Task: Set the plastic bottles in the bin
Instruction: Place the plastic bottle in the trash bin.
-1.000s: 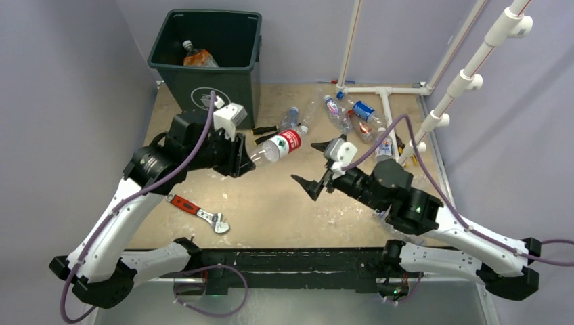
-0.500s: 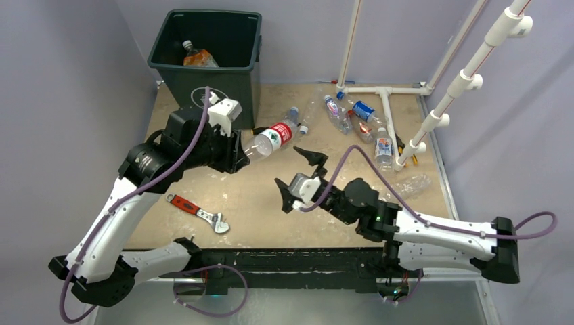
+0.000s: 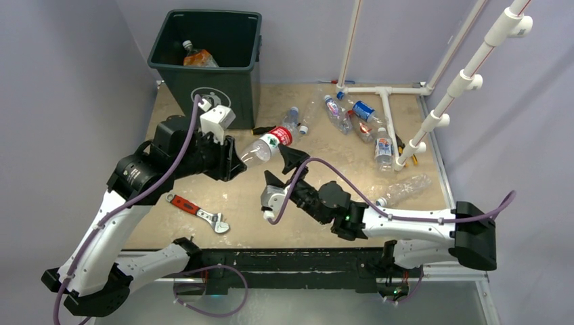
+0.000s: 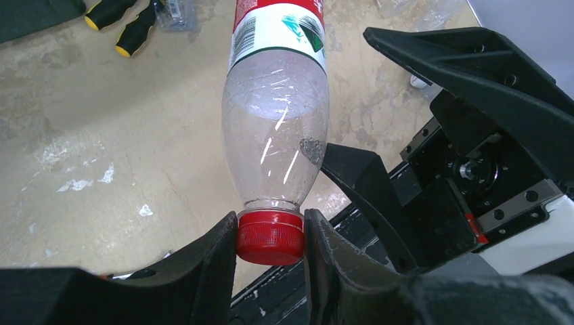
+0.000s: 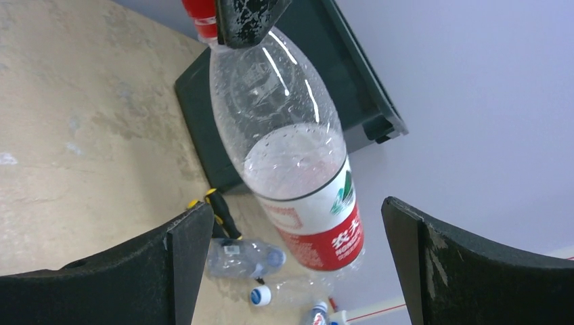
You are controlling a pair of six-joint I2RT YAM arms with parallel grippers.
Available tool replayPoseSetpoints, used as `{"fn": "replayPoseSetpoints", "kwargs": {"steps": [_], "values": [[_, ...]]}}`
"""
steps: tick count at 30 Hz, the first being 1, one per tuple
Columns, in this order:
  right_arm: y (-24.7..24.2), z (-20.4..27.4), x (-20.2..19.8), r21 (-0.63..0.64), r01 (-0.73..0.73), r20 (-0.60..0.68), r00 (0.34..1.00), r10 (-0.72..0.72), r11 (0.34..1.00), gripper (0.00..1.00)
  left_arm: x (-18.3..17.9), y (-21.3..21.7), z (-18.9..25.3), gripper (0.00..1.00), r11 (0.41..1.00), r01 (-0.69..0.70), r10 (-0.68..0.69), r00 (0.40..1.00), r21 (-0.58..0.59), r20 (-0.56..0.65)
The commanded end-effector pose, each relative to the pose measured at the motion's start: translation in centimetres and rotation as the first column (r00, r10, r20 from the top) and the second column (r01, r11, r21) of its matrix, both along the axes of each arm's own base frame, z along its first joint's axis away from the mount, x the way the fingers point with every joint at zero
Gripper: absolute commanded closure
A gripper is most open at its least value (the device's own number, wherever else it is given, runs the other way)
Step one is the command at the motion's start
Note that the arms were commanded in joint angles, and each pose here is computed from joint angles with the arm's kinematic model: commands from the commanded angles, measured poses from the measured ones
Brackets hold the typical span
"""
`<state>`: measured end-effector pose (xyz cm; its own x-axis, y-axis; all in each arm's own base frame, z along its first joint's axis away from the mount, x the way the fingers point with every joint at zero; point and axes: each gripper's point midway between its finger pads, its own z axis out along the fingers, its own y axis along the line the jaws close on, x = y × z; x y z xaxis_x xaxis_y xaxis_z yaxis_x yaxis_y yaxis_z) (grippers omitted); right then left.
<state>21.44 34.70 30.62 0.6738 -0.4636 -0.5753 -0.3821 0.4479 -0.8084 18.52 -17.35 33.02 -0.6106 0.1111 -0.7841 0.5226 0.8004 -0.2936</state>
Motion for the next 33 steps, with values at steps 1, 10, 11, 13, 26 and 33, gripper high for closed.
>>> {"fn": "replayPoseSetpoints", "kwargs": {"steps": [1, 10, 11, 13, 26, 33], "values": [[0.2, 3.5, 0.6, 0.065, 0.044, 0.109, 0.993, -0.051, 0.997, 0.01, -0.2, -0.5, 0.1, 1.0, 0.999, 0.026, -0.026, 1.0, -0.024, 0.007], [2.2, 3.1, 0.9, 0.0, 0.026, 0.157, 0.987, -0.026, 1.0, 0.01, -1.0, -1.6, 0.6, 1.0, 0.994, 0.079, -0.08, 0.997, -0.076, -0.006], [2.3, 3.2, 1.1, -0.002, 0.031, 0.168, 0.985, -0.03, 1.0, 0.02, -1.1, -1.8, 0.7, 1.0, 0.993, 0.088, -0.089, 0.996, -0.085, -0.01], [2.8, 3.2, 1.5, -0.016, 0.039, 0.182, 0.983, -0.036, 0.999, 0.04, -1.2, -2.1, 0.9, 1.0, 0.99, 0.102, -0.103, 0.995, -0.098, -0.011], [3.2, 1.6, 2.8, -0.03, 0.05, 0.149, 0.988, -0.045, 0.998, 0.34, -1.8, -1.6, 1.2, 1.0, 0.989, 0.094, -0.093, 0.996, -0.111, 0.011], [3.2, 1.5, 2.7, -0.033, 0.042, 0.125, 0.991, -0.038, 0.999, 0.61, -1.4, -2.2, 2.4, 0.99, 0.983, 0.097, -0.092, 0.995, -0.153, 0.039]]}}
